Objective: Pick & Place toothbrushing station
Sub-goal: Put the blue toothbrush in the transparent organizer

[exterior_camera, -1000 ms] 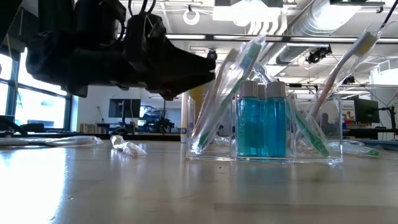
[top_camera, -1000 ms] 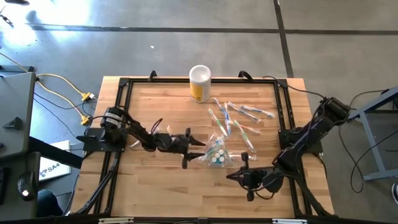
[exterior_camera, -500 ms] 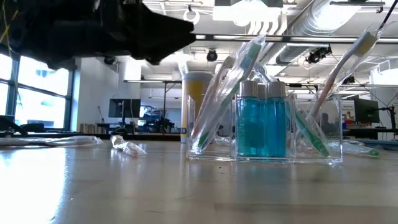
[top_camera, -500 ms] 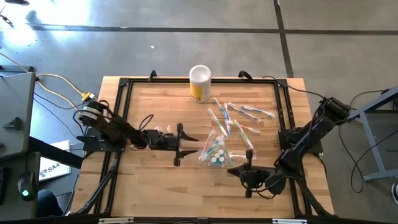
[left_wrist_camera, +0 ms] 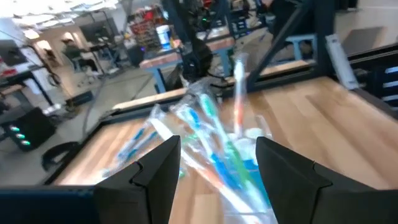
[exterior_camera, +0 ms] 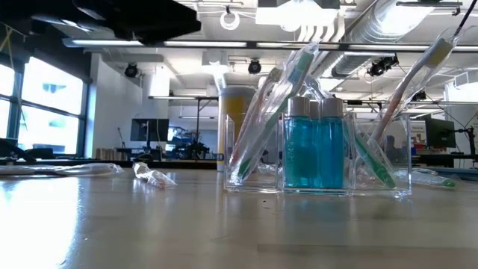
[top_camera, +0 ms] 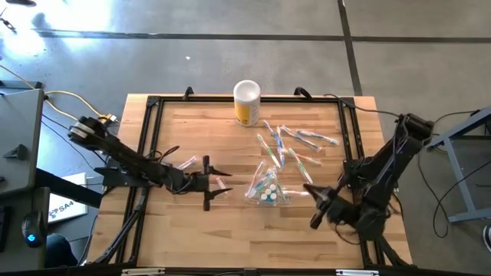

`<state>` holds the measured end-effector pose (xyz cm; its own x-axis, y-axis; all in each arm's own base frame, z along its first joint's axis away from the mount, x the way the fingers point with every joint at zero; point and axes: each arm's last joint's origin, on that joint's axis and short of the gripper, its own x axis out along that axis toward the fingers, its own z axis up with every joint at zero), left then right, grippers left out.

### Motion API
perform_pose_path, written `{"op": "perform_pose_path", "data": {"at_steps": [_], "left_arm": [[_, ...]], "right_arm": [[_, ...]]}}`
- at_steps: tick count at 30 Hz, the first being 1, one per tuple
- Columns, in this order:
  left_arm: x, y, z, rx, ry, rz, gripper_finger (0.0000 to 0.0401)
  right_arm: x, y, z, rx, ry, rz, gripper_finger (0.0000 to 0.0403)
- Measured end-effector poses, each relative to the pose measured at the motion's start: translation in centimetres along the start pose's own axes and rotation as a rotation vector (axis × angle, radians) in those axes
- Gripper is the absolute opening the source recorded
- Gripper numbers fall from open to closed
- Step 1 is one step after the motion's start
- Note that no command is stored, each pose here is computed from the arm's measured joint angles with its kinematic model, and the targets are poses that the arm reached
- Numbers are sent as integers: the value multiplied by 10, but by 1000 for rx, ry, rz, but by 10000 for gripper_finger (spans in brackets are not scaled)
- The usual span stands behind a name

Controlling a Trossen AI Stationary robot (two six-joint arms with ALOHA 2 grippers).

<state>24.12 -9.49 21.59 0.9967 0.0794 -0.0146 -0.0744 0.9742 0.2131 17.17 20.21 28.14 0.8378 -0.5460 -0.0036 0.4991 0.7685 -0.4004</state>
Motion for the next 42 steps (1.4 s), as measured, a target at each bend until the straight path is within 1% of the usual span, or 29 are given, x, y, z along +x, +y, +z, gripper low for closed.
{"op": "perform_pose_path", "data": {"at_steps": [2, 5, 10, 15, 18, 20, 25, 27, 29, 31, 32, 35, 38, 42], "left_arm": [[-4, -2, 2, -24, 11, -17, 203], [-7, -3, 3, -48, 24, -30, 203], [-7, -4, -1, -78, 62, -35, 203], [-7, -4, -6, -118, 113, -38, 203], [-8, -5, -9, -130, 143, -45, 203], [-8, -5, -10, -139, 152, -62, 203], [-8, -6, -12, -145, 170, -80, 203], [-8, -7, -13, -147, 175, -95, 203], [-8, -7, -13, -153, 176, -96, 203], [-9, -7, -13, -162, 182, -95, 203], [-9, -7, -13, -162, 183, -96, 203], [-9, -7, -13, -163, 181, -95, 203], [-8, -7, -13, -166, 176, -95, 203], [-8, -7, -12, -186, 174, -94, 203]], "right_arm": [[1, -13, 10, 94, 4, -20, 3], [10, -36, 20, 175, 16, -59, 3], [29, -80, 31, 161, 51, -159, 3], [48, -119, 33, 207, 87, -284, 3], [55, -139, 29, 178, 116, -357, 3], [58, -149, 25, 180, 128, -395, 3], [62, -165, 9, 182, 154, -477, 3], [63, -165, -1, 203, 151, -467, 3], [64, -165, -16, 234, 167, -361, 3], [65, -164, -32, 301, 255, -216, 3], [66, -166, -41, 327, 315, -195, 3], [67, -173, -64, 360, 481, -268, 3], [67, -184, -79, 451, 649, -321, 3], [67, -197, -94, 564, 930, -283, 3]]}}
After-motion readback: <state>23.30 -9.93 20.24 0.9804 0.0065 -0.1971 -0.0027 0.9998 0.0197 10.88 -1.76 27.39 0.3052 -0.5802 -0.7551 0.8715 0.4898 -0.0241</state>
